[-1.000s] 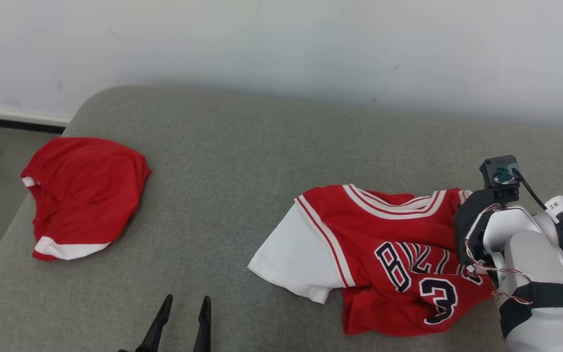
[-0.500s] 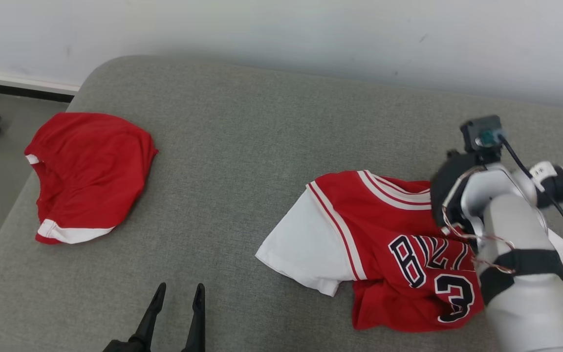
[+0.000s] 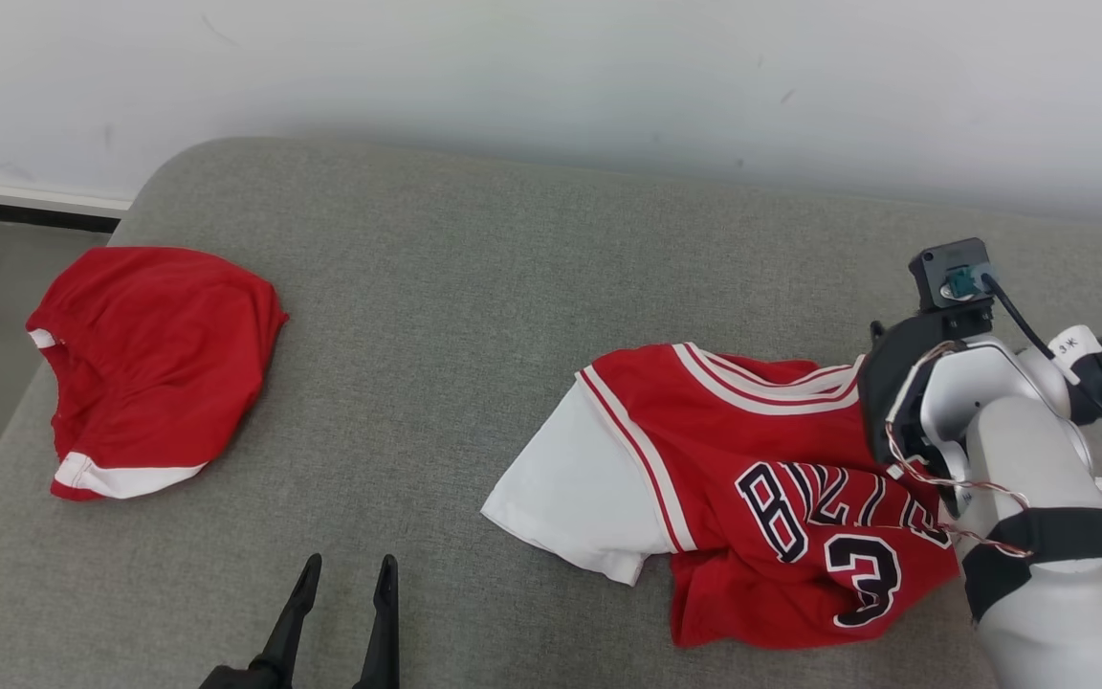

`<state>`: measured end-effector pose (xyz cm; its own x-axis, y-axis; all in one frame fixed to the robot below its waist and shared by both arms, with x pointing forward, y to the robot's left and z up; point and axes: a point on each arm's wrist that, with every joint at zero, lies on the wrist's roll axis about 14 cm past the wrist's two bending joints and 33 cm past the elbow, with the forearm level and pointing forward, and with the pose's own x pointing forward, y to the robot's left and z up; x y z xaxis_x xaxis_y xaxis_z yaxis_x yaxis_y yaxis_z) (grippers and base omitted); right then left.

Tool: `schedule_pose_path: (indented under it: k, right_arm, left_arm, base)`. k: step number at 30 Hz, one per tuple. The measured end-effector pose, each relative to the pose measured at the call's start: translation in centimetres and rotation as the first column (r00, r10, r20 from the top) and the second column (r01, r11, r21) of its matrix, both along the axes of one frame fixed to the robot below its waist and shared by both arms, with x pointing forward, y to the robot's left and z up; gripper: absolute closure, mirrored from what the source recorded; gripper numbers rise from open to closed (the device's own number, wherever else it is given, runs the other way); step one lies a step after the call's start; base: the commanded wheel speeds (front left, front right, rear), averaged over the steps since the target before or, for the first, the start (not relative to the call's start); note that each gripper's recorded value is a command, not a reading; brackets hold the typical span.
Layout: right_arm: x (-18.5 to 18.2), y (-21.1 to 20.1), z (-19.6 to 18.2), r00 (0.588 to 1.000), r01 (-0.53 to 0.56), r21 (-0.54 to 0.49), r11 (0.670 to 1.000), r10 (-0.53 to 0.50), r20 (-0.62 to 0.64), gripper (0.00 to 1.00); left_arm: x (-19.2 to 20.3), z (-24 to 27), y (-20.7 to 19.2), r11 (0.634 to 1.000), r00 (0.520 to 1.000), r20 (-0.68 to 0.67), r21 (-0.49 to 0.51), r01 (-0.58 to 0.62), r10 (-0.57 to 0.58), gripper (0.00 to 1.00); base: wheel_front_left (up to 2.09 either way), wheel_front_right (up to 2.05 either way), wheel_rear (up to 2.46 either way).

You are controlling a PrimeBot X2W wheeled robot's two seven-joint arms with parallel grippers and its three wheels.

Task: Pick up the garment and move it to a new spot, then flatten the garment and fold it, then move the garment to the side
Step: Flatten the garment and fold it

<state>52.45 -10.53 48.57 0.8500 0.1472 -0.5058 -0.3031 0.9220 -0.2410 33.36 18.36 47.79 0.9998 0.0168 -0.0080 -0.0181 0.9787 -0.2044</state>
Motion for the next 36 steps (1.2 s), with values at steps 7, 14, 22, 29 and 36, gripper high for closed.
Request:
schedule_pose_path:
  k: [7, 14, 22, 29, 36]
  right_arm:
    - [-1.0, -2.2, -2.5, 0.997, 0.046, -0.034, 0.998, -0.048, -0.063, 0.0]
    - [-1.5, -3.8, -4.6, 0.989, 0.082, -0.071, 0.994, -0.09, -0.114, 0.0]
    - [-1.8, -4.1, -5.9, 0.983, 0.095, -0.079, 0.992, -0.106, -0.152, 1.0]
    - [-0.9, -0.4, -4.0, 0.995, 0.041, 0.034, 0.999, -0.038, -0.087, 1.0]
    - [0.3, 9.1, 4.9, 0.983, -0.177, 0.349, 0.92, 0.148, 0.11, 1.0]
  left_arm:
    - [0.1, -0.3, 0.0, 1.0, 1.0, -0.009, 0.0, 0.005, -0.005, 0.0]
    - [0.4, -0.3, 0.1, 1.0, 1.0, -0.011, 0.002, 0.003, -0.003, 0.0]
    - [0.4, -0.6, 0.3, 1.0, 1.0, -0.022, 0.003, -0.004, 0.004, 0.0]
    - [0.2, -0.4, 0.5, 1.0, 1.0, -0.016, 0.005, -0.011, 0.011, 0.0]
    - [0.2, -0.2, 0.8, 1.0, 1.0, -0.007, 0.006, -0.019, 0.019, 0.0]
  base:
    - [0.0, 0.0, 0.0]
    - [0.0, 0.0, 0.0]
    - [0.0, 0.0, 0.0]
    - [0.0, 0.0, 0.0]
    - [0.0, 0.0, 0.0]
